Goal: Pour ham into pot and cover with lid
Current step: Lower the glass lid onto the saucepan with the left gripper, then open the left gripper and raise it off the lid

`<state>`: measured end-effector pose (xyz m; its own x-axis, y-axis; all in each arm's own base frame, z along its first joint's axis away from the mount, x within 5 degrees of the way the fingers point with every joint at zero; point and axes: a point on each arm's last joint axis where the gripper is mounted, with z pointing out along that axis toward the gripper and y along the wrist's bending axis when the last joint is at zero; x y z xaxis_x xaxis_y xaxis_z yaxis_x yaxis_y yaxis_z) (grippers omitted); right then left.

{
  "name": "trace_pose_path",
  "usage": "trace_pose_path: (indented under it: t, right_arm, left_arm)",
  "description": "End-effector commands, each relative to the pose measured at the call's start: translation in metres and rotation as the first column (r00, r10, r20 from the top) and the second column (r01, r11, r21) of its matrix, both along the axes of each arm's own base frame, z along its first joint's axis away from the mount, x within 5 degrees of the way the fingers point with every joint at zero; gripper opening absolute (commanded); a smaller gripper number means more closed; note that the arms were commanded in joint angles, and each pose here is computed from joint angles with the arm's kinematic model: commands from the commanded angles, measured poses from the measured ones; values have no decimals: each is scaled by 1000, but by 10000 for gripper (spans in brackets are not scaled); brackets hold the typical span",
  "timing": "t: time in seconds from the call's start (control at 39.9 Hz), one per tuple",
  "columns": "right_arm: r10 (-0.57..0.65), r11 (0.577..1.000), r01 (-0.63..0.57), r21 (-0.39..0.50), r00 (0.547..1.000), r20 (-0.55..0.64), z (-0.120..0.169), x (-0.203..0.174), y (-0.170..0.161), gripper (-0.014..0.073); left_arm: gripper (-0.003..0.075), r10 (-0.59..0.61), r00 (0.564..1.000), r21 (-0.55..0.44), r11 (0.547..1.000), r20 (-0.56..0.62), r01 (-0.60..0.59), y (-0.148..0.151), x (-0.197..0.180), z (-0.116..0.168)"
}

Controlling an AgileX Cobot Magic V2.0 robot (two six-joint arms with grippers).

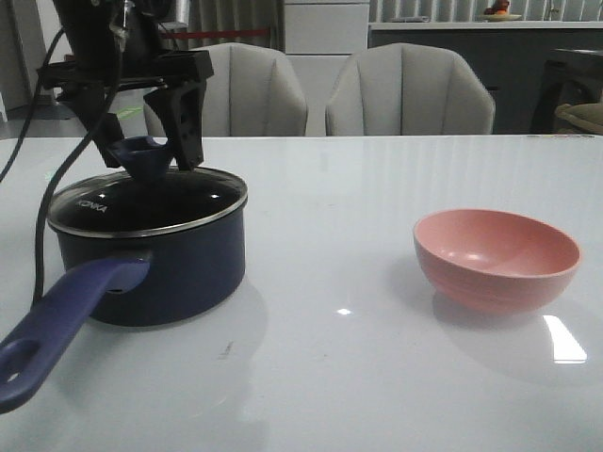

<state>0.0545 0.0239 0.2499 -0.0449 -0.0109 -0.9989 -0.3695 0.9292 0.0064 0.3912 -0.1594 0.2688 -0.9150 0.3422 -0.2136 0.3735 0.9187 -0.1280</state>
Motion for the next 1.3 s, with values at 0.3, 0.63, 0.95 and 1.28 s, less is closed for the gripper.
trace_pose_path:
  t: [0.3, 0.63, 0.95, 1.28]
  right_arm:
    - [-23, 999, 20, 36, 996, 81, 15, 1, -2, 160]
    - [-23, 999, 20, 36, 996, 81, 15, 1, -2, 160]
    - [-23, 999, 20, 36, 996, 81, 15, 1, -2, 160]
    - [-23, 999, 20, 36, 996, 81, 15, 1, -2, 160]
  left_arm:
    - [578, -3, 999, -46, 999, 51, 6, -1, -8, 32]
    - [571, -4, 988, -31, 999, 152, 9, 7, -17, 65]
    - [571, 7, 957, -72, 997, 291, 14, 24, -60, 125]
    - [571, 57, 857, -138, 990, 512, 17, 59, -144, 161]
